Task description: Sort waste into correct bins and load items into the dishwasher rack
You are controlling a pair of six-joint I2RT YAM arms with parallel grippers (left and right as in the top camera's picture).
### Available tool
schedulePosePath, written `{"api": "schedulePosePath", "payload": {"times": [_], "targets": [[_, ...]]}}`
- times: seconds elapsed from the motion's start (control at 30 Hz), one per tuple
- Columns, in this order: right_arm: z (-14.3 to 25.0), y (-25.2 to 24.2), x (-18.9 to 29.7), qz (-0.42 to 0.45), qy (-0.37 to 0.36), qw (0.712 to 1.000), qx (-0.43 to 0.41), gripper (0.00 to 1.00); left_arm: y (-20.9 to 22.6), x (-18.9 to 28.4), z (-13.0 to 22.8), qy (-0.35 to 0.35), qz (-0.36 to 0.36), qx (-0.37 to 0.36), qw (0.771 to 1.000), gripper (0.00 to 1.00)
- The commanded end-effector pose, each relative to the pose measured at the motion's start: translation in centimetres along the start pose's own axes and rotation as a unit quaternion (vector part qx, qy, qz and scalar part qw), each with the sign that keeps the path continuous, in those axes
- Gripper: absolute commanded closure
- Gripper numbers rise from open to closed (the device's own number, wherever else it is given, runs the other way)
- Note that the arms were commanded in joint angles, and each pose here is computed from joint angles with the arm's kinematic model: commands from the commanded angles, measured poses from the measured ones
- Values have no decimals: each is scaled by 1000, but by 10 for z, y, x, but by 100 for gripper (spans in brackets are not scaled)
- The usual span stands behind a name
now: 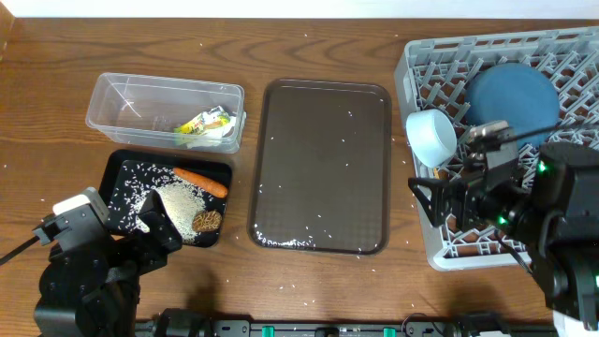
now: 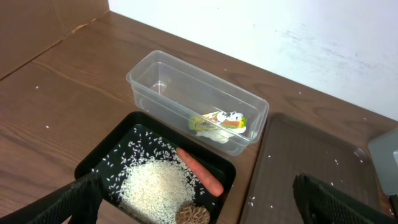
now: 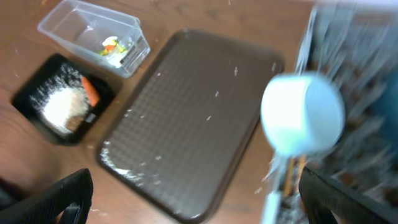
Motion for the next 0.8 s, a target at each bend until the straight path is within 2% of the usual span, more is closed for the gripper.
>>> {"api": "schedulePosePath", "payload": {"times": [0.0, 0.13, 0.3, 0.47, 0.6, 0.77], "targets": [[8, 5, 7, 6, -20, 986, 167, 1, 2, 0, 0, -3, -7, -8, 1000, 2], [33, 4, 2, 17, -53, 967, 250, 1, 2, 0, 0, -3, -7, -8, 1000, 2], [71, -2, -16, 36, -120, 953, 277, 1, 2, 0, 0, -3, -7, -8, 1000, 2], [112, -8, -37, 41, -158, 946, 280, 1, 2, 0, 0, -3, -7, -8, 1000, 2], [131, -13, -50, 40, -210, 948, 234, 1, 2, 0, 0, -3, -7, -8, 1000, 2], [153, -18, -65, 45, -239, 939, 243, 1, 2, 0, 0, -3, -7, -8, 1000, 2]]}}
Point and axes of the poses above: each gripper's point midway between its finger pads, its own x axis back along the fingers, its own y axis along the line the jaws close on, z = x × y, the point moved 9 cm from there along x, back along the fingers
